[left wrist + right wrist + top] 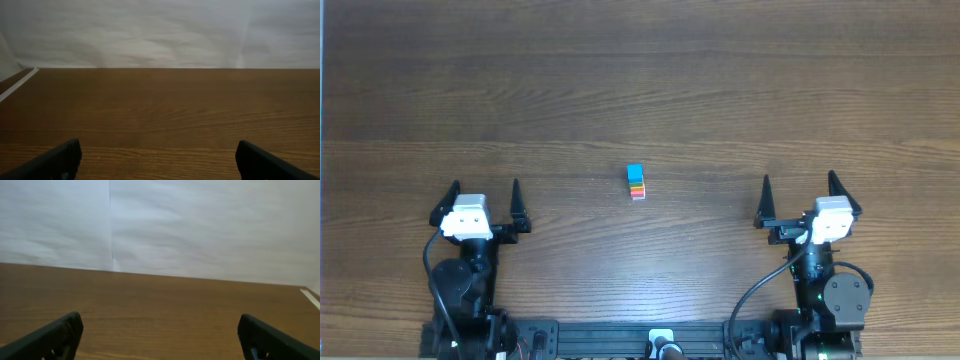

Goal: Stack Cubes

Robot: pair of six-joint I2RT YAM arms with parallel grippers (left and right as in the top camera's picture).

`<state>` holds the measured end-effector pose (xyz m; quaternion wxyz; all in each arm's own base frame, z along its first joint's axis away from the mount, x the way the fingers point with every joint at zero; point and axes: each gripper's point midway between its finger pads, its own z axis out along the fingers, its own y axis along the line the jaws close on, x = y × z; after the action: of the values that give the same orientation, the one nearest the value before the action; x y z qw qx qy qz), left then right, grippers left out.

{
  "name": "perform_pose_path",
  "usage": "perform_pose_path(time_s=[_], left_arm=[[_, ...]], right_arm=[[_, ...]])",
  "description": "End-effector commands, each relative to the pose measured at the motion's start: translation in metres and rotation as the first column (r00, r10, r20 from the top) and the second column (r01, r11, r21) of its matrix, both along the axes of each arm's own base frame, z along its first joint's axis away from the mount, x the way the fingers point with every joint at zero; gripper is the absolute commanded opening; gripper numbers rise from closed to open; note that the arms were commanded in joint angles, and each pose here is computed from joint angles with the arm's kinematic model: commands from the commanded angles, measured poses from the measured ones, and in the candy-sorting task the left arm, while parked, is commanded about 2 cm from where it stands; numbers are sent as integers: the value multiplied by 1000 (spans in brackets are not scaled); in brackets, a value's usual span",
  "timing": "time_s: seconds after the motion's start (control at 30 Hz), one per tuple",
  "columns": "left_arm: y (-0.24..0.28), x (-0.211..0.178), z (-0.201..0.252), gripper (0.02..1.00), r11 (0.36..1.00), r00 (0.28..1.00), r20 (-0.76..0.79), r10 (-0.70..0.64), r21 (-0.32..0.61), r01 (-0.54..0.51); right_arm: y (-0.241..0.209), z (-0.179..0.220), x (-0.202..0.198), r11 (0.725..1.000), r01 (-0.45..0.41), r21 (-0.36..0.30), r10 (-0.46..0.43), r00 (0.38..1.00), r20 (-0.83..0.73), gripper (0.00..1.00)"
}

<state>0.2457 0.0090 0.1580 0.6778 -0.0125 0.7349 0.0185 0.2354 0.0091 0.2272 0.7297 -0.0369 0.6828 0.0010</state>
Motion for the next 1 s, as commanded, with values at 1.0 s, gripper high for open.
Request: perform_pose_path(time_s=[1.0], left_arm=[[-2,0,0,1000,1000,1000,4,-10,13,10]], right_arm=[[-1,-69,11,1000,0,-11,-1,991,-133,993]])
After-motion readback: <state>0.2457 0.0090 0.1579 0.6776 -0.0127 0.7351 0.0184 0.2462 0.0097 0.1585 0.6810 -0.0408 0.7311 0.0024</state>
